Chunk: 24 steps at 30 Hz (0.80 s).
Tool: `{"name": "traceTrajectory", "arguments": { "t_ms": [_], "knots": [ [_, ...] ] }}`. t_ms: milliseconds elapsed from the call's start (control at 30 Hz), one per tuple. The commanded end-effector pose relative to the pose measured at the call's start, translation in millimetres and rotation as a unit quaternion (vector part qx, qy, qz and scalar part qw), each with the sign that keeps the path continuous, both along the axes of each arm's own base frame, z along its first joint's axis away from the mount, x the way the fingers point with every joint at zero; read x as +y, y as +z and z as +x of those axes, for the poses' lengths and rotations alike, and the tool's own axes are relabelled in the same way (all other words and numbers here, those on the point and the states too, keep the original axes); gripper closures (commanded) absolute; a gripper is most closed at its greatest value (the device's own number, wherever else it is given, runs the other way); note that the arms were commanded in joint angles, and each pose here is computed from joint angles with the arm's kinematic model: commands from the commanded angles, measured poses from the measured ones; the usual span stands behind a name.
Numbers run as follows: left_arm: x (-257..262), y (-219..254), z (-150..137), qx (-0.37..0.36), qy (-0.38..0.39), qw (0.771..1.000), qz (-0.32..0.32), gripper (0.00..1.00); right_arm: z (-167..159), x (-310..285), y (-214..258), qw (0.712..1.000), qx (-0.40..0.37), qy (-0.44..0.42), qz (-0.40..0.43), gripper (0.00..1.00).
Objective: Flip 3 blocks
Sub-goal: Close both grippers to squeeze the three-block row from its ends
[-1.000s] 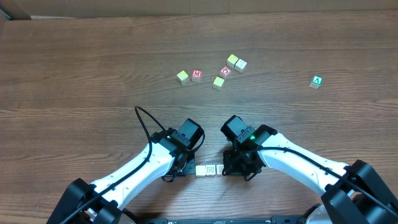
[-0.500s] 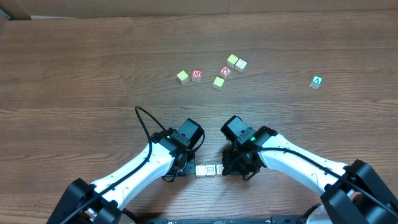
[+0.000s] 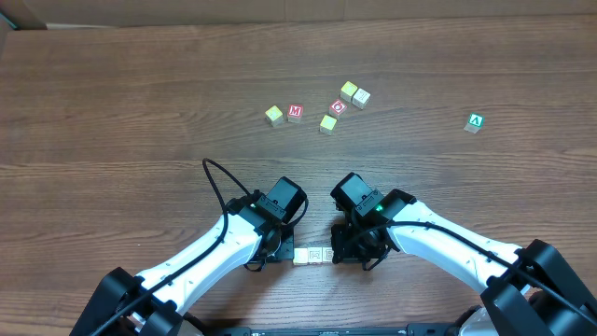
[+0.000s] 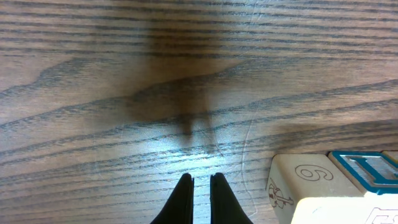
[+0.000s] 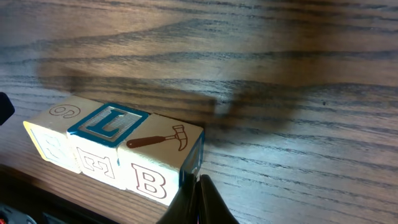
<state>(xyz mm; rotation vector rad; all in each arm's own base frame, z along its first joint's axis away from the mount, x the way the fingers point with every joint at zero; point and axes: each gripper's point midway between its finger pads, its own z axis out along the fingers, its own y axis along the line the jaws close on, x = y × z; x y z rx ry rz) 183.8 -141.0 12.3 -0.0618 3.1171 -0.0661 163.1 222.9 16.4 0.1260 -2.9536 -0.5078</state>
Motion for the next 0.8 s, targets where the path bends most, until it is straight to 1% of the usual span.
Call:
{"name": "traceTrajectory", "arguments": {
  "t_ms": [0, 167, 267, 567, 767],
  "knots": [
    [-2, -3, -4, 0.010, -0.009, 1.000, -0.008, 0.96, -2, 2, 0, 1.000, -0.001, 0.009, 0.006, 0.96],
    [-12, -2, -7, 0.020, -0.049, 0.998, -0.038, 0.96, -3, 0, -1, 1.000, 0.003, 0.006, 0.002, 0.96],
    [-14, -2, -11, 0.028, -0.065, 0.996, -0.045, 0.96, -5, -9, -3, 0.999, 0.015, -0.025, -0.026, 0.96],
    [-11, -2, -16, 0.039, -0.067, 0.996, -0.040, 0.96, -9, -7, -2, 0.998, 0.033, -0.043, -0.022, 0.96],
    [-14, -2, -19, 0.045, -0.067, 0.995, -0.050, 0.96, -13, -3, -2, 0.998, 0.035, -0.042, -0.021, 0.96]
  ]
}}
